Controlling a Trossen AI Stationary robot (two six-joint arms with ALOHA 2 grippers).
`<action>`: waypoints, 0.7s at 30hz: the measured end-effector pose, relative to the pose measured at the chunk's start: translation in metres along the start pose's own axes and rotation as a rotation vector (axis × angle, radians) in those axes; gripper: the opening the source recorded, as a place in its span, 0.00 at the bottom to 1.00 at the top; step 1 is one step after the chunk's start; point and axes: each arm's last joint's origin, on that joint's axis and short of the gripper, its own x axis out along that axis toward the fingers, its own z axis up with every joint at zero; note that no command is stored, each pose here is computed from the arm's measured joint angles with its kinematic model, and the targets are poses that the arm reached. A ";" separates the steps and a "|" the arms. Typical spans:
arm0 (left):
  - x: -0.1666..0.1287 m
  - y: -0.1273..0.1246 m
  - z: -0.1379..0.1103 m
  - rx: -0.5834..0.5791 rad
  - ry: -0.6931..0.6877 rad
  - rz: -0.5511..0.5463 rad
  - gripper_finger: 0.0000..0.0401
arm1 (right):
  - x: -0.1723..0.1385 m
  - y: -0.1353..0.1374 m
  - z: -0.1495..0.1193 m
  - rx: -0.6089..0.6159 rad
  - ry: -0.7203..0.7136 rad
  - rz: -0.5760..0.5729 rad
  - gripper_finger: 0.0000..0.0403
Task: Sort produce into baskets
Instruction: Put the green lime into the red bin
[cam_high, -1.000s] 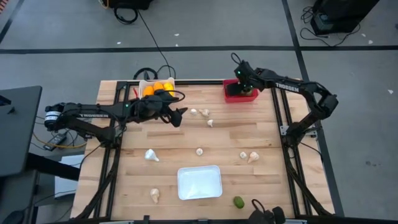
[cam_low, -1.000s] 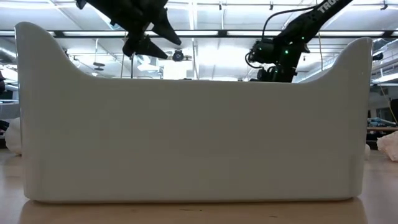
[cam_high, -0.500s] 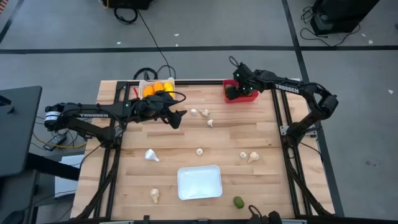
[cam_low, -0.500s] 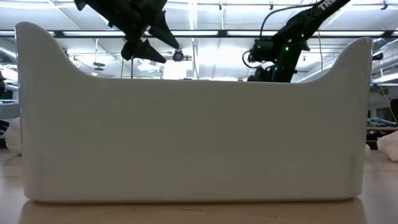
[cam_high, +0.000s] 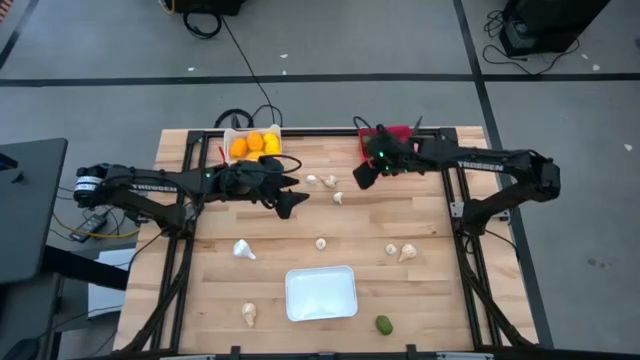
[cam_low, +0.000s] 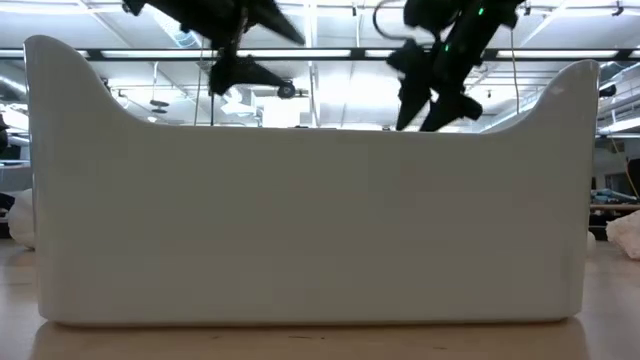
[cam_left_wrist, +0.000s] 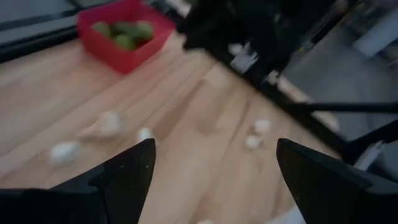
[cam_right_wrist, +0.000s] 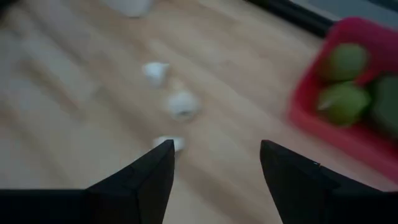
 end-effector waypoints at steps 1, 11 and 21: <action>0.003 -0.005 -0.001 -0.001 -0.018 -0.025 0.85 | -0.005 0.006 -0.004 0.004 -0.004 0.024 0.61; 0.040 -0.058 -0.050 0.053 0.049 -0.314 0.85 | -0.062 0.059 -0.056 0.073 0.043 0.263 0.61; 0.059 -0.094 -0.108 0.103 0.137 -0.376 0.85 | -0.095 0.092 -0.134 -0.026 0.272 0.305 0.61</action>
